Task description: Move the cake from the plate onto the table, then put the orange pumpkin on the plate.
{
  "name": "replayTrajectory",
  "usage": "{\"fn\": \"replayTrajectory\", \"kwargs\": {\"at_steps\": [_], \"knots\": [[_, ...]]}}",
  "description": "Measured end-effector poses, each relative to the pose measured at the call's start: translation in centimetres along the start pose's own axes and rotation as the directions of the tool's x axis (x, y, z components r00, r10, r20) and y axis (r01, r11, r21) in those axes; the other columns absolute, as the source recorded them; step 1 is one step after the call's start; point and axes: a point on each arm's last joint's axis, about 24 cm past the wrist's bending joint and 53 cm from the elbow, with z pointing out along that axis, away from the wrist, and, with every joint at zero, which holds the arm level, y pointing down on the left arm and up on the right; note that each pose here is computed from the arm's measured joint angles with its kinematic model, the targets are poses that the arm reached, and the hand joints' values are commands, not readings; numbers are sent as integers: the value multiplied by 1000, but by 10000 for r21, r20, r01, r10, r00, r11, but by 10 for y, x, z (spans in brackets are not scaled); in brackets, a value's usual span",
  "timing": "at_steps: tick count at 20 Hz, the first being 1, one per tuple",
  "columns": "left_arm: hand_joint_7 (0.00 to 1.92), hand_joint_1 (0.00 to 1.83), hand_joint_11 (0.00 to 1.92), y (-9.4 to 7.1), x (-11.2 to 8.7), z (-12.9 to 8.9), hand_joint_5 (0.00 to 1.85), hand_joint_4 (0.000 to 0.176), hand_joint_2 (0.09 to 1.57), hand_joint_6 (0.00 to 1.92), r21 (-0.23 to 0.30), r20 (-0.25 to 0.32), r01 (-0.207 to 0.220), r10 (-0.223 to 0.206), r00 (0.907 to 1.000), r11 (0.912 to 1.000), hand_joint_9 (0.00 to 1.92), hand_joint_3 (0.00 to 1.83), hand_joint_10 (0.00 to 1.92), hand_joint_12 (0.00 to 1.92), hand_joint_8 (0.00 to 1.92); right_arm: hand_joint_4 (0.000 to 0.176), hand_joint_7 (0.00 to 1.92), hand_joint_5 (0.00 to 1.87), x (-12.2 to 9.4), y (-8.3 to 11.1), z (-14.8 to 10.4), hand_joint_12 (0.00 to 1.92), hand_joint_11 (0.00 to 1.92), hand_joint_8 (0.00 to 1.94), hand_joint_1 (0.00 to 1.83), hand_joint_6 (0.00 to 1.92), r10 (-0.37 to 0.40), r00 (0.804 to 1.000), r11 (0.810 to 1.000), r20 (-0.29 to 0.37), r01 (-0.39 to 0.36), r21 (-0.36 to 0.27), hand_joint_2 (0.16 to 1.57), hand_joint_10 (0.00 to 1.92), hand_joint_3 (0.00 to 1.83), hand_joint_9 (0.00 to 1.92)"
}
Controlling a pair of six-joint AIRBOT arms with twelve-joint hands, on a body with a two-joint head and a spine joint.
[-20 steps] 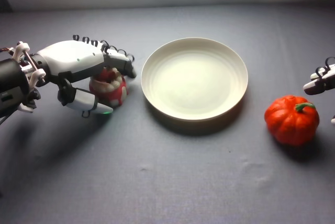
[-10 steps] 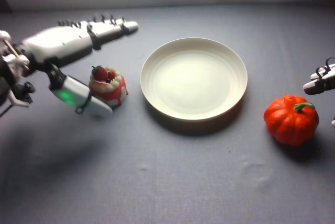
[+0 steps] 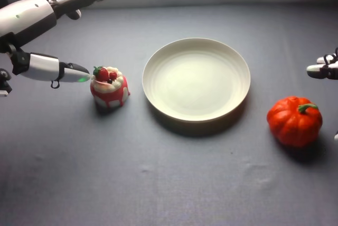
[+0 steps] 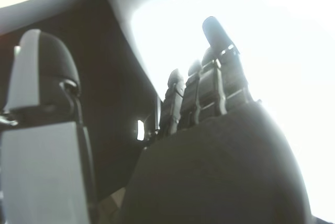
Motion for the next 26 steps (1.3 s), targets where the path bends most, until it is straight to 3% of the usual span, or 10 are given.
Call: {"fn": "replayTrajectory", "kwargs": {"at_steps": [3,6,10,13,17,20,22,23,24,26], "knots": [[0,1088,0,-1,-2,0,54,70,909,0,44,67,50,-50,10000,10000,46,0,12,1063,0,72,0,0,20,-7,13,609,0,0,654,0,-157,9980,9995,-607,173,261,816,0,0,0],[0,1086,0,-2,-1,0,53,90,952,1,48,69,91,-91,9999,9999,86,6,15,1119,0,95,0,0,32,-4,18,255,0,0,738,0,-261,9956,9995,-903,275,145,797,0,0,0],[0,1044,0,-4,0,1,72,62,959,0,116,38,71,-72,10000,9999,20,6,0,1121,0,104,0,0,39,-11,28,3,0,0,771,0,-197,9948,9994,-994,226,278,827,0,7,0],[0,1028,0,-9,2,3,71,96,972,5,260,31,113,-114,9999,9996,42,4,11,1096,0,42,0,0,45,-11,36,8,17,0,798,0,-138,9939,9994,-1093,171,288,871,0,20,0],[0,1068,0,-9,2,3,59,121,983,3,272,16,102,-102,9999,9996,48,0,13,848,0,30,7,18,52,-16,45,33,43,2,876,6,-94,9926,9991,-1208,143,394,903,0,18,0],[0,1112,0,-11,3,3,79,116,976,2,331,-8,92,-92,10000,9994,80,0,11,1037,0,0,265,293,53,-14,50,945,0,21,976,25,-52,9930,9994,-1177,91,321,928,56,0,282],[0,1089,0,-11,3,3,63,96,981,2,320,-16,84,-84,10000,9995,24,1,4,964,0,0,842,773,50,-15,52,1431,417,115,1152,85,-41,9939,9995,-1098,76,312,991,376,2,772],[0,1094,0,-11,3,3,47,97,985,4,336,-16,82,-81,10000,9994,4,1,0,906,0,0,1039,898,48,-12,53,1509,630,762,1223,779,-56,9948,9998,-1013,78,209,1076,722,5,873],[0,1095,0,-11,3,3,52,107,977,3,336,-16,78,-77,10000,9994,0,0,0,855,0,0,1065,932,46,-10,53,1538,836,1000,1257,886,-58,9954,9999,-955,72,138,1096,1054,3,985],[0,1120,0,-12,3,3,79,121,994,5,378,-6,88,-87,10000,9992,86,3,23,933,0,0,1034,902,43,-6,54,1479,910,960,1383,961,-59,9964,10000,-843,56,-33,1093,1168,0,1020]]}}
